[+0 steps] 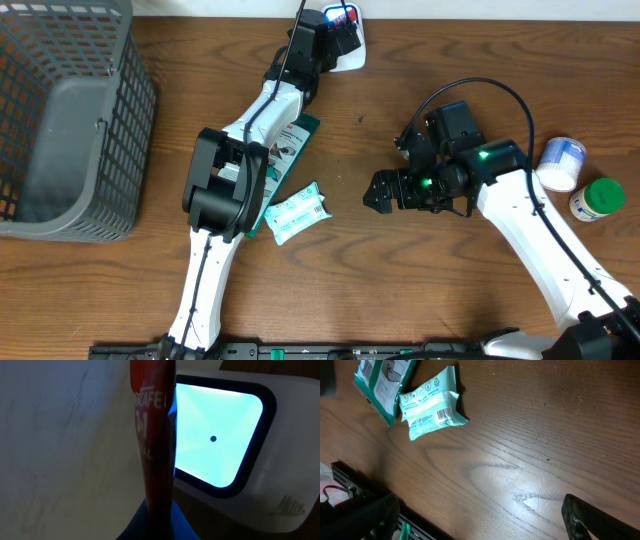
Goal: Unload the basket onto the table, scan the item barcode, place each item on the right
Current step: 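Carry the red stick up to the scanner with the left gripper, then move the red stick right and drop it near the tub, then grasp the mint-green wipes packet with both grippers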
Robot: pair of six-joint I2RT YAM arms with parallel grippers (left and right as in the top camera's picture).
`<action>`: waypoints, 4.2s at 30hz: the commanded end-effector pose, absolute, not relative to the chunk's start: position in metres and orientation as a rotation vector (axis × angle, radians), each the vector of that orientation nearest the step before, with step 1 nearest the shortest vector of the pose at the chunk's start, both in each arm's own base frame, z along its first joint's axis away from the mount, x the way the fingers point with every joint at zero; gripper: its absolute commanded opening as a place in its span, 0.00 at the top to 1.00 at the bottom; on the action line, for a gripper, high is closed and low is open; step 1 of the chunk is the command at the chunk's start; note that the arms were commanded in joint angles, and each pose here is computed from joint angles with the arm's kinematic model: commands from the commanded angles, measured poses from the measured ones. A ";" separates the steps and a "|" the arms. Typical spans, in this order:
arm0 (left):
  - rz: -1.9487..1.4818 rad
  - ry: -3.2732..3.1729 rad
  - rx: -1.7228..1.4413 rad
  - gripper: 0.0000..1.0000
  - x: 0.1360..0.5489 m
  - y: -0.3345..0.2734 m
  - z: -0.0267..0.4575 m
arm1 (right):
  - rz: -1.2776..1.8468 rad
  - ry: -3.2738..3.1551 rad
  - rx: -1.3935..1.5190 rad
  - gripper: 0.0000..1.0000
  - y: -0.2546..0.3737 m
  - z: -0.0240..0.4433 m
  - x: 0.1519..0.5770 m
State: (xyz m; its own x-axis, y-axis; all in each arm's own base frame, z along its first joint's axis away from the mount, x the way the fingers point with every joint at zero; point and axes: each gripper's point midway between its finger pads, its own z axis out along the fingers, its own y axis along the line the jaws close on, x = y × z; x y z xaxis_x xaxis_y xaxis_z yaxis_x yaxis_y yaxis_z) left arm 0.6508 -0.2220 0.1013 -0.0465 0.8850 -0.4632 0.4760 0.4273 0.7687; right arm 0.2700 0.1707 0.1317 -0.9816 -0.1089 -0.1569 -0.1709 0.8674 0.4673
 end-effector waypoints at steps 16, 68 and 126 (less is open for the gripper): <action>-0.550 2.371 0.684 0.93 0.460 -0.245 0.230 | 0.740 2.893 -0.248 0.01 0.171 0.136 0.270; -0.204 2.691 -0.196 0.62 0.324 -0.089 0.232 | 0.779 2.720 -0.332 0.66 0.192 0.147 0.300; -0.752 2.934 0.248 0.90 0.288 -0.211 0.052 | 0.660 2.777 -0.312 0.98 0.194 0.097 0.339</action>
